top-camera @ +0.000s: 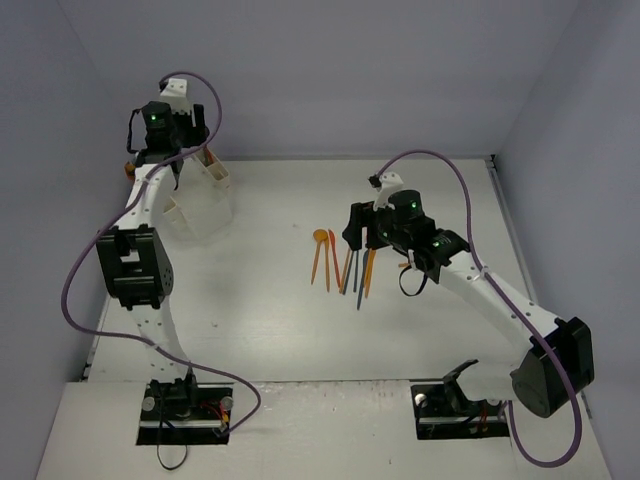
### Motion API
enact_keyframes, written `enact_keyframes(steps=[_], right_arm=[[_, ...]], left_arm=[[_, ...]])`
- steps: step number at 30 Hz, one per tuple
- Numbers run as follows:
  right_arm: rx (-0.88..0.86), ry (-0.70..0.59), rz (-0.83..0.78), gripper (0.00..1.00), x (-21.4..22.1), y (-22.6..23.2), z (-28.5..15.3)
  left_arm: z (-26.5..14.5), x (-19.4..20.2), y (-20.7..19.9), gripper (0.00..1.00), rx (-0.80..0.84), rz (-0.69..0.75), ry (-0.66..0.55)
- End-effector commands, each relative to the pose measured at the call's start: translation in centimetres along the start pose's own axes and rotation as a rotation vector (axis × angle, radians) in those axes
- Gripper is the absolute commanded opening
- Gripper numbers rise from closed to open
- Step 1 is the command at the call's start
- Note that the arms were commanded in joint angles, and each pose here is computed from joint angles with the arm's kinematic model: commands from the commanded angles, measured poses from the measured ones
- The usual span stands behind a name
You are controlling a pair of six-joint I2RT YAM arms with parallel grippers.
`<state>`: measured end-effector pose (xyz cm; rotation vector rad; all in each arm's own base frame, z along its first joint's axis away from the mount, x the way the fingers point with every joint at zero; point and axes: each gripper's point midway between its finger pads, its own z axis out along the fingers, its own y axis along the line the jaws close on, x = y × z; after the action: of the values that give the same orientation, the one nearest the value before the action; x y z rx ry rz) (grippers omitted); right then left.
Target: Sort the eating utensils into containers
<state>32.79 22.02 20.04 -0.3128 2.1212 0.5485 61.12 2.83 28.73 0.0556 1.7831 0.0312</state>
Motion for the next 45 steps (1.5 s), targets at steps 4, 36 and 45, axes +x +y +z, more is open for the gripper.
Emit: enact_keyframes(steps=[4, 36, 45], right_arm=[[0.244, 0.04, 0.135, 0.54, 1.3, -4.2, 2.0], [0.55, 0.244, 0.316, 0.21, 8.0, -12.9, 11.1], [0.568, 0.252, 0.299, 0.19, 8.1, -13.5, 12.5]], left_arm=[[-10.9, -8.7, -2.4, 0.71, 0.01, -0.194, -0.186], [-34.4, 11.7, -16.9, 0.71, 0.343, -0.409, 0.347], [-35.0, 12.3, -16.7, 0.71, 0.346, -0.411, 0.36]])
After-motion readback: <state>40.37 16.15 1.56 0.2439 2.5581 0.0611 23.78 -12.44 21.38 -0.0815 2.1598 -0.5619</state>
